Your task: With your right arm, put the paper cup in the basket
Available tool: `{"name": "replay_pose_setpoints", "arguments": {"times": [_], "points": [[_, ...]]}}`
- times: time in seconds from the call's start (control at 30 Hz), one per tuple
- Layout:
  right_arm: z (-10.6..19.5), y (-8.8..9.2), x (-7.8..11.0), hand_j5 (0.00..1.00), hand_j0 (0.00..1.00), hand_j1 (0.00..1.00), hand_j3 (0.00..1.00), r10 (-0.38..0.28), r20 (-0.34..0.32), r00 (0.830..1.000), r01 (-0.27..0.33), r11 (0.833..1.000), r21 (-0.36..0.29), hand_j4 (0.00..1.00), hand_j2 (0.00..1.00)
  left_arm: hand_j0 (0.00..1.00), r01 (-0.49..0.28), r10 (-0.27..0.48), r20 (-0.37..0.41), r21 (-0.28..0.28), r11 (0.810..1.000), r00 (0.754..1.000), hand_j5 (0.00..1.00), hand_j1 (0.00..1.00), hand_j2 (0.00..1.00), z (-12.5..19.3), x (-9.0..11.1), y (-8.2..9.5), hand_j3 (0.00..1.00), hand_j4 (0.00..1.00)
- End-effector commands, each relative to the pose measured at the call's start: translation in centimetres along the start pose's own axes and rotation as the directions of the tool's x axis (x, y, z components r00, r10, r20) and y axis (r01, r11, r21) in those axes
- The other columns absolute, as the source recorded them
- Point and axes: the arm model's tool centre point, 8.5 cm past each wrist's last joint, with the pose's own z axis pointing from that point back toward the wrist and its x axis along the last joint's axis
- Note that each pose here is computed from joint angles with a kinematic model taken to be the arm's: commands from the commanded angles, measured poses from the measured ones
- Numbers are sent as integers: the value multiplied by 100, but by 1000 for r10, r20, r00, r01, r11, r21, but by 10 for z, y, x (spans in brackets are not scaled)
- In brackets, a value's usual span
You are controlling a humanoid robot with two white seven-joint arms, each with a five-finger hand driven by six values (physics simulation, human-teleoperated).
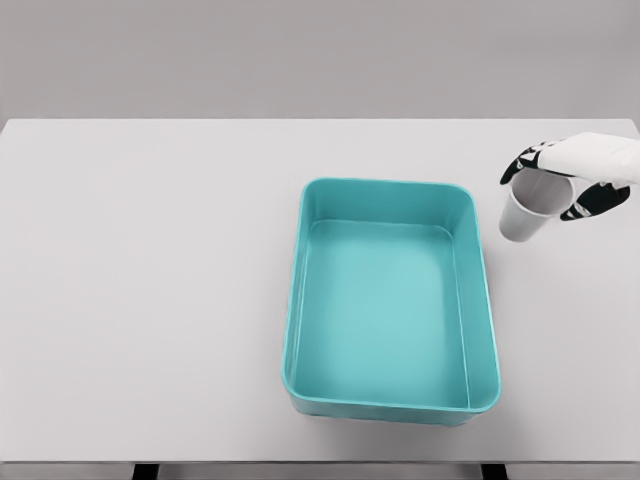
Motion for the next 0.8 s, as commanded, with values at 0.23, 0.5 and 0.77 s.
{"name": "replay_pose_setpoints", "arguments": {"times": [0.23,0.5,0.77], "points": [[2,-5,3,76,76,76,76,21,23,1000,-21,1000,-11,76,76,100,0,0,0,0,1000,1000,100,100,100,0,0,0,100,100],[10,-17,4,76,76,76,76,12,58,998,-9,999,-46,76,76,100,0,0,0,0,1000,1000,100,100,100,0,0,0,100,100],[13,-23,7,76,76,76,76,37,83,996,-32,998,-62,76,76,100,0,0,1,0,1000,1000,100,100,100,0,1,0,100,100]]}}
